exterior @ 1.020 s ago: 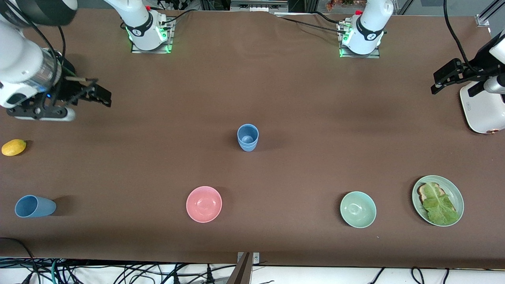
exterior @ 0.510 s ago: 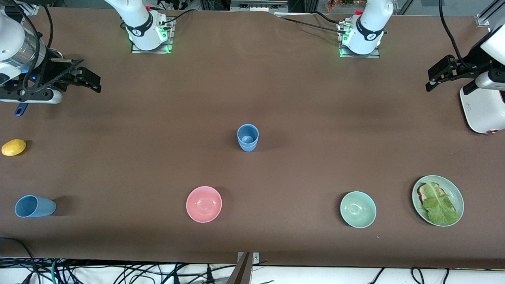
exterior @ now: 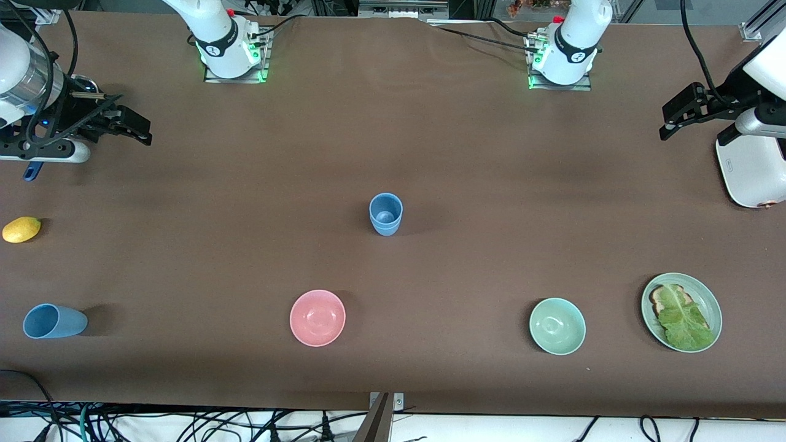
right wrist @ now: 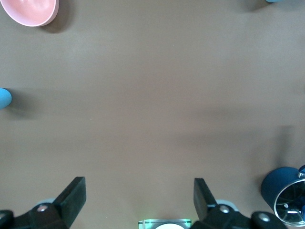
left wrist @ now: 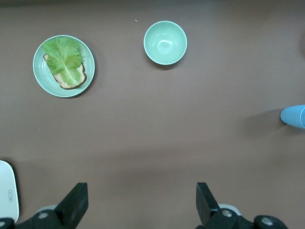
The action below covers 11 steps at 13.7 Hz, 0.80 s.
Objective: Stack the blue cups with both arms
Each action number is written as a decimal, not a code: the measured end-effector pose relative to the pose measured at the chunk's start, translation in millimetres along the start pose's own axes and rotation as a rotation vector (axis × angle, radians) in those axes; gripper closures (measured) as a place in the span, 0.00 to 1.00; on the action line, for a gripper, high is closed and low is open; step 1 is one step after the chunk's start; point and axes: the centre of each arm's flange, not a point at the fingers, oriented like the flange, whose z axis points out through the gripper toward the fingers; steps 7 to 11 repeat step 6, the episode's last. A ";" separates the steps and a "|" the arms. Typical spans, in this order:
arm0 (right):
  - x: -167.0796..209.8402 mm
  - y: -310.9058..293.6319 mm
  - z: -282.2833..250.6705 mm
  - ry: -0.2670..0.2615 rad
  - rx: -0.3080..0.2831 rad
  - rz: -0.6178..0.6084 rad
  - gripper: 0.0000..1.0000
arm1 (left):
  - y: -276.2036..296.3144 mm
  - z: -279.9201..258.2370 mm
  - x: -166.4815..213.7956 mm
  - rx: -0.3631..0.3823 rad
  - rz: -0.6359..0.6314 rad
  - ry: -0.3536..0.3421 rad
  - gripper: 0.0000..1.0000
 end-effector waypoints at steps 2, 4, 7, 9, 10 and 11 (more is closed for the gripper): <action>0.1 0.0 -0.1 0.001 0.000 -0.001 0.00 | -2.4 1.6 0.8 0.000 -0.004 -0.003 0.00; 0.1 0.0 -0.1 0.001 0.000 -0.004 0.00 | -4.9 3.8 2.0 -0.001 -0.008 -0.007 0.00; -0.1 0.0 0.0 -0.001 0.000 -0.008 0.00 | -5.8 5.5 2.9 -0.001 -0.010 -0.010 0.00; -0.1 0.0 0.0 -0.001 0.000 -0.008 0.00 | -5.8 5.5 2.9 -0.001 -0.010 -0.010 0.00; -0.1 0.0 0.0 -0.001 0.000 -0.008 0.00 | -5.8 5.5 2.9 -0.001 -0.010 -0.010 0.00; -0.1 0.0 0.0 -0.001 0.000 -0.008 0.00 | -5.8 5.5 2.9 -0.001 -0.010 -0.010 0.00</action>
